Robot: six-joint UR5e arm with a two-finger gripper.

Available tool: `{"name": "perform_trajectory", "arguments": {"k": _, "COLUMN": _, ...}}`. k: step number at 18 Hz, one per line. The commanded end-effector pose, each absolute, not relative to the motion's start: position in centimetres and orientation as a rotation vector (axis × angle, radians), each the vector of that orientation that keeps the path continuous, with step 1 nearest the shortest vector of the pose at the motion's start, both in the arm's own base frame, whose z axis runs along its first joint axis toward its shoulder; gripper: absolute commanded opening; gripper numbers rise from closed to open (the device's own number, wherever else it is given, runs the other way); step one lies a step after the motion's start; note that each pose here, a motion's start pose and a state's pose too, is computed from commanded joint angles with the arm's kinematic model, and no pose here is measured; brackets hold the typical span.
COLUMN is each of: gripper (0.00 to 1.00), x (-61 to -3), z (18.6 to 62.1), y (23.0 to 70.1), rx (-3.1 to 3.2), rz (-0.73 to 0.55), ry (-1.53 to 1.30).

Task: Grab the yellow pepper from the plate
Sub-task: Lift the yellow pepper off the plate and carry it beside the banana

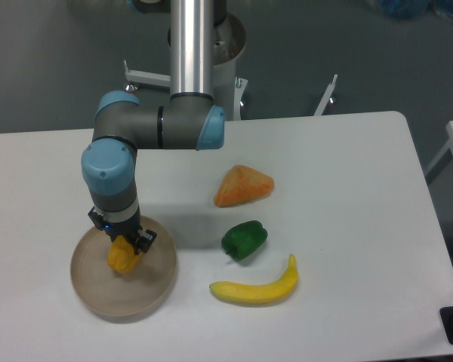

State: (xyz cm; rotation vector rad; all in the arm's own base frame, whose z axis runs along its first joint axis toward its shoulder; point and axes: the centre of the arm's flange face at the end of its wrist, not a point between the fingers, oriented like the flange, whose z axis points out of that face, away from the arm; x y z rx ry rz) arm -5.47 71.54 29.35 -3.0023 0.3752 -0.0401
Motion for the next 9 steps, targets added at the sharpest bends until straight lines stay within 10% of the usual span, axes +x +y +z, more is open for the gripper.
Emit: {"name": "perform_trajectory", "arguments": {"k": 9, "gripper": 0.55, "x": -25.5, "z": 35.9, "y": 67.4, "rx": -2.946, "rz": 0.09, "ry": 0.471}}
